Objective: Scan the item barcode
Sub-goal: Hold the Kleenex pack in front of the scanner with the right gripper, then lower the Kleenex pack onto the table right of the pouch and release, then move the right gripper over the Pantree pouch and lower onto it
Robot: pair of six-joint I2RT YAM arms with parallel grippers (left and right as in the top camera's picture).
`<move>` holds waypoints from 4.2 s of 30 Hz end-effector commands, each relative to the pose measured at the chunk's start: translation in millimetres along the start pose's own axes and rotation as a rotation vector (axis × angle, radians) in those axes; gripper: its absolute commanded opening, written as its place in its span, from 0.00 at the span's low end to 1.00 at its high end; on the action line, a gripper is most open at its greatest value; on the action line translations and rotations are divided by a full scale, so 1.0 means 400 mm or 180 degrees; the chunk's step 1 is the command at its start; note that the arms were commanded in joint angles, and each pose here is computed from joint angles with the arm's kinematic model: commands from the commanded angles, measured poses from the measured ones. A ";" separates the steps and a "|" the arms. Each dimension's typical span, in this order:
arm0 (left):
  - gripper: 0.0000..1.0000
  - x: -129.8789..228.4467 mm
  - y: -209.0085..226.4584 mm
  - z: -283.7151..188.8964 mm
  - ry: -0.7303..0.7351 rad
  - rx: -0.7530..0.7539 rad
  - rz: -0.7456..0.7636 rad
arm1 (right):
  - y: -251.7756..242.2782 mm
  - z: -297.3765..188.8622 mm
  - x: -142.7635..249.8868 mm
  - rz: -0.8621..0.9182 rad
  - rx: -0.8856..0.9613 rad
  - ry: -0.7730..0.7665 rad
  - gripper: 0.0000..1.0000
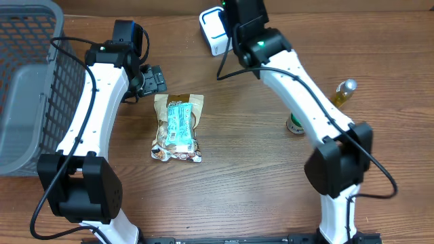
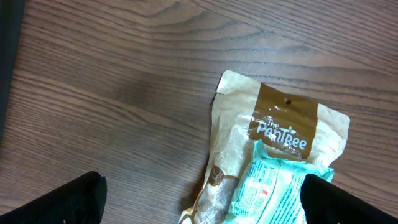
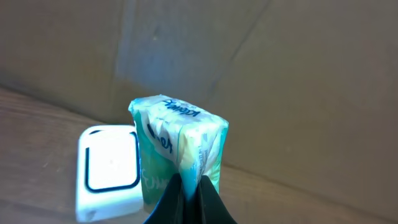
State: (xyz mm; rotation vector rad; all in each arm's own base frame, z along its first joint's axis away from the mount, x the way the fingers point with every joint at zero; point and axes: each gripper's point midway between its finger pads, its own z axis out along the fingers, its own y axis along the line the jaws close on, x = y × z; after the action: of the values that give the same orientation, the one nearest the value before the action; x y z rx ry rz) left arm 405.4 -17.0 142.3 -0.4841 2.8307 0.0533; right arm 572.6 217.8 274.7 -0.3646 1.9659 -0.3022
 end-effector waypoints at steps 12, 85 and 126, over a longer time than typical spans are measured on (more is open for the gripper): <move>1.00 -0.011 -0.008 -0.022 -0.0094 0.0018 0.0064 | 0.110 0.214 0.132 -0.1716 0.0177 -0.0004 0.04; 1.00 -0.011 -0.008 -0.022 -0.0094 0.0018 0.0064 | 0.116 -0.237 0.670 0.0637 -0.1140 0.3579 0.04; 1.00 -0.011 -0.008 -0.022 -0.0093 0.0017 0.0065 | 0.404 -0.355 0.408 0.1549 -0.3183 0.3093 1.00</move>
State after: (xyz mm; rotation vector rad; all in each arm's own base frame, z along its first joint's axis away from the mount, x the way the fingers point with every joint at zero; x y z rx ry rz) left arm 405.4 -17.0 142.3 -0.4841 2.8307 0.0533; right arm 368.4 288.1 118.9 -0.2790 3.0224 0.9569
